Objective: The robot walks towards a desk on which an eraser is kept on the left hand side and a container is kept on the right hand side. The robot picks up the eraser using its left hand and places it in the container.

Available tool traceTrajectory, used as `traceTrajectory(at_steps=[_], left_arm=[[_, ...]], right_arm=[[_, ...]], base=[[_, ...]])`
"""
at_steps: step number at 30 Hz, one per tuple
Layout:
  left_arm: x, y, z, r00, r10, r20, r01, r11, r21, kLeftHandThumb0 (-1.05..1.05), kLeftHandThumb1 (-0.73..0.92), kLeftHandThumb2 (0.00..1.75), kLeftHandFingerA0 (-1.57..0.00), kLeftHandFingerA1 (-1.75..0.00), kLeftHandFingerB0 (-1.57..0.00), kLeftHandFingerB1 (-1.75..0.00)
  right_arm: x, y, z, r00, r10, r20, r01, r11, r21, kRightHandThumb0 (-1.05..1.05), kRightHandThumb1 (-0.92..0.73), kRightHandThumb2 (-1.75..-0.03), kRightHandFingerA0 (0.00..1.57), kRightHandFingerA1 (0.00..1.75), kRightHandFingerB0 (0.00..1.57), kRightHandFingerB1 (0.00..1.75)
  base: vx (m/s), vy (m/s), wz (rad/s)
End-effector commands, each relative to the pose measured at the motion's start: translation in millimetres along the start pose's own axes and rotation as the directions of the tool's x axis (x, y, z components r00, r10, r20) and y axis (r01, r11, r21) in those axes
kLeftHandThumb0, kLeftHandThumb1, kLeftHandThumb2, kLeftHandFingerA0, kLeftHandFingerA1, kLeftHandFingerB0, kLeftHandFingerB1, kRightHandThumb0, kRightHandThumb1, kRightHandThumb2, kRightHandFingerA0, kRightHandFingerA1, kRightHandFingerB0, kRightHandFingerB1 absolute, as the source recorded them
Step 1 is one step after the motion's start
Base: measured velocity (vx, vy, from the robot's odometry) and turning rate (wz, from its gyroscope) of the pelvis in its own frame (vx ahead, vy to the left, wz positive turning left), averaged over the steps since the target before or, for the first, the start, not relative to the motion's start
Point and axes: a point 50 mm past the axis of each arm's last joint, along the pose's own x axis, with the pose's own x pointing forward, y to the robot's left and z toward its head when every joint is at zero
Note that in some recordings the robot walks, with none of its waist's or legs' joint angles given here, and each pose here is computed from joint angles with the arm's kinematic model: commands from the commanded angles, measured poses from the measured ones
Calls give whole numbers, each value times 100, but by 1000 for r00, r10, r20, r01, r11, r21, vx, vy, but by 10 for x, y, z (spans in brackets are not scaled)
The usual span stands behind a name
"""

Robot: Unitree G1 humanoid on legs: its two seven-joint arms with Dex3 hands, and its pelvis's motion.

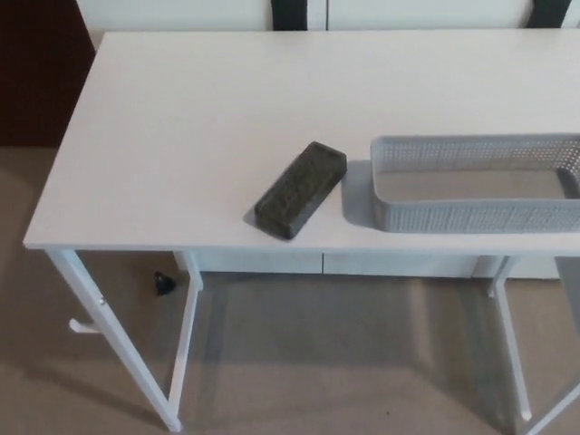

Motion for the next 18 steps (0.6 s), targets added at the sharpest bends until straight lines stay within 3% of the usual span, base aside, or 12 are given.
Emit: traceTrajectory(at_steps=[1,12,18], left_arm=[[-9,80,13,1000,8,24,-9,1000,27,-42,29,79,-25,-120,-28,-64],[0,111,14,1000,18,21,-19,999,30,-42,29,79,-30,-121,-30,-66],[5,120,31,999,24,31,-25,999,36,-43,30,78,-31,-119,-30,-66]], right_arm=[[-3,-8,11,1000,-9,18,9,1000,-25,-7,-33,-80,44,64,21,54],[29,23,53,1000,-4,23,5,999,-34,-8,-35,-81,44,63,19,53],[52,32,77,1000,-6,30,7,999,-36,-9,-35,-81,46,64,20,53]], base=[[120,23,0],[194,136,-9],[165,-40,8]])
